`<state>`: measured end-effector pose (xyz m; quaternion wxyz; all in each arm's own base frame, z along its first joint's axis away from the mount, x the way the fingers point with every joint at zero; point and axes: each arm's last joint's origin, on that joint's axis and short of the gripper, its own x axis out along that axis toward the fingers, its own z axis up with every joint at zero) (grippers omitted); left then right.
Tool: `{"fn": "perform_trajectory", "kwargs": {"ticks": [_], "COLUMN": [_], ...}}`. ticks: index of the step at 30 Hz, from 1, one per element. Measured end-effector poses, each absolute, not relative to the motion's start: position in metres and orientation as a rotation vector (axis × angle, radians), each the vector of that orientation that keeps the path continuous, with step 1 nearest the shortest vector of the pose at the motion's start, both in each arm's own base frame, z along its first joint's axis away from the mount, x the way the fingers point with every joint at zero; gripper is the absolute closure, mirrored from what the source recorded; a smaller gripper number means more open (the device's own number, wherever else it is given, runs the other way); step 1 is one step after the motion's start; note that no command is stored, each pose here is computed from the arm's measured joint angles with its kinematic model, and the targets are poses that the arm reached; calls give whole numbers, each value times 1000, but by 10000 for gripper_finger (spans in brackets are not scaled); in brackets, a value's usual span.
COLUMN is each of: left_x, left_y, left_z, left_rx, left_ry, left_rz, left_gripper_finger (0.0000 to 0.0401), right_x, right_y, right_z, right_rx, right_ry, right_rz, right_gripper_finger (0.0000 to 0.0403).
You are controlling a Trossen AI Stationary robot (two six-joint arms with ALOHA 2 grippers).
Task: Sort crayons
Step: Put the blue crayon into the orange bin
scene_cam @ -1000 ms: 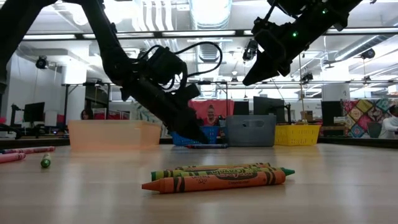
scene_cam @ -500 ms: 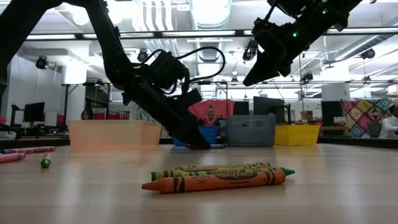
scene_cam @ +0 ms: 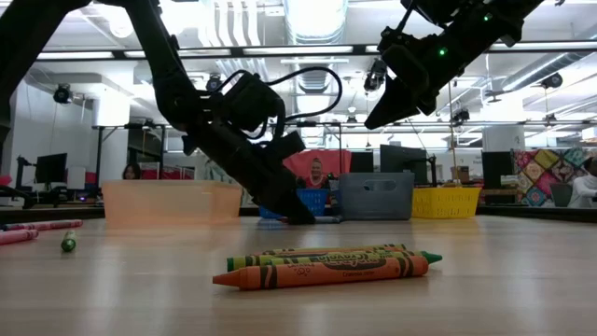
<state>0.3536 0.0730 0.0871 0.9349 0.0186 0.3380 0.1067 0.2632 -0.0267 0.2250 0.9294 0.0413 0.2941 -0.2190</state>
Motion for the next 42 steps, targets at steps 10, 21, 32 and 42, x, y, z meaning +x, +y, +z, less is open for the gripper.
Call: {"fn": "perform_trajectory", "kwargs": {"ticks": [10,21,32,42], "left_x": [342,263,173,163], "left_y": [65,88,152,193], "left_z": [136,244,251,210], "left_rx": [43,53,-218,-382], "left_ry": [670,675,909,1101], "left_rz": [117,330,810,910], "left_gripper_finger": [399,401,401,401], "right_x": [263,263,263,263], "right_y": [-27,-26,-26,-26], "right_z": [225,225,225,225], "right_rx": [84,91,93,94], "right_ry": [603,605,607,607], "right_rz": [-447,-430,-418,-418], "right_gripper_finger": [360,360,360,360]}}
